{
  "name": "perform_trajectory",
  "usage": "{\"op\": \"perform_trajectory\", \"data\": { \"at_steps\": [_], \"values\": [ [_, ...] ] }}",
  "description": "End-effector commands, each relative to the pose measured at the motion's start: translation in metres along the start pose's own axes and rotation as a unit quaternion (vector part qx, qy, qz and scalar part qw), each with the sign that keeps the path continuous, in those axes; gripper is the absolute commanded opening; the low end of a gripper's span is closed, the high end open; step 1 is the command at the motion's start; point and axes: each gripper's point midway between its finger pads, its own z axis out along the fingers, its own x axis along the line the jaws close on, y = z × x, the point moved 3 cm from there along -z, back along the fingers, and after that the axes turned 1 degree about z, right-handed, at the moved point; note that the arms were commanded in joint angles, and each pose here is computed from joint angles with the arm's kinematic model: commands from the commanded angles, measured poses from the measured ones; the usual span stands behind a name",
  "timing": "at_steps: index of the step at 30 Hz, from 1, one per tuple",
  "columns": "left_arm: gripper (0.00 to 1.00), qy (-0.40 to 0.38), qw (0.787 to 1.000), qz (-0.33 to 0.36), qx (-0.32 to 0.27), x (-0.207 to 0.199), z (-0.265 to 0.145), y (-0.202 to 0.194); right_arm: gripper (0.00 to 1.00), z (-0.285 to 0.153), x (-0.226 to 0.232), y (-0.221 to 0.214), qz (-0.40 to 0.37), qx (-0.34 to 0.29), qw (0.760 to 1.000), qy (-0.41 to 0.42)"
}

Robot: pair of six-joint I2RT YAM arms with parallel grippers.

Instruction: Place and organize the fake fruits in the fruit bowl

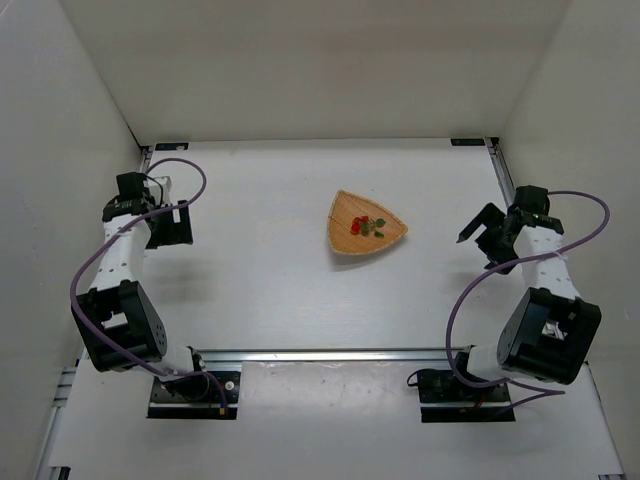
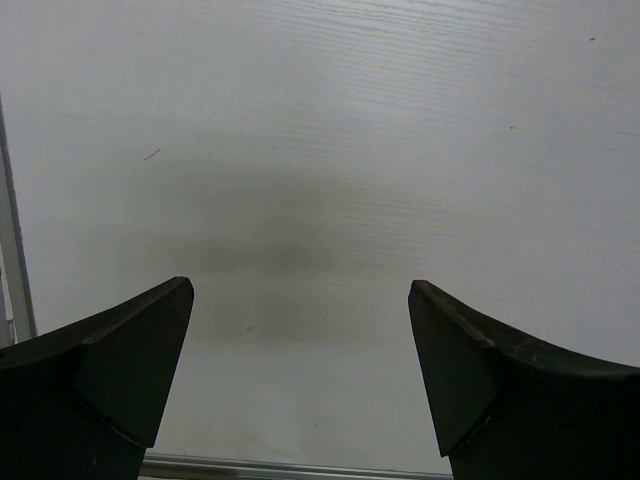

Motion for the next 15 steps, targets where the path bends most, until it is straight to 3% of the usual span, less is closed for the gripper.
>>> {"op": "perform_trajectory", "data": {
  "at_steps": [1,13,15],
  "values": [
    [1.0,-0.017,1.0,-0.004,-0.025,-0.0068,-0.0128,0.0028,1.0,-0.0085,0.002,0.0082,-0.022,-0.025,0.999,0.009],
    [1.0,-0.022,0.999,-0.004,-0.025,-0.0081,-0.0128,0.0029,1.0,-0.0065,-0.0019,-0.0006,-0.026,-0.015,1.0,0.009],
    [1.0,-0.022,0.999,-0.004,-0.025,-0.0081,-0.0128,0.0029,1.0,-0.0119,0.0035,0.0043,-0.024,-0.038,0.999,0.025]
  ]
}}
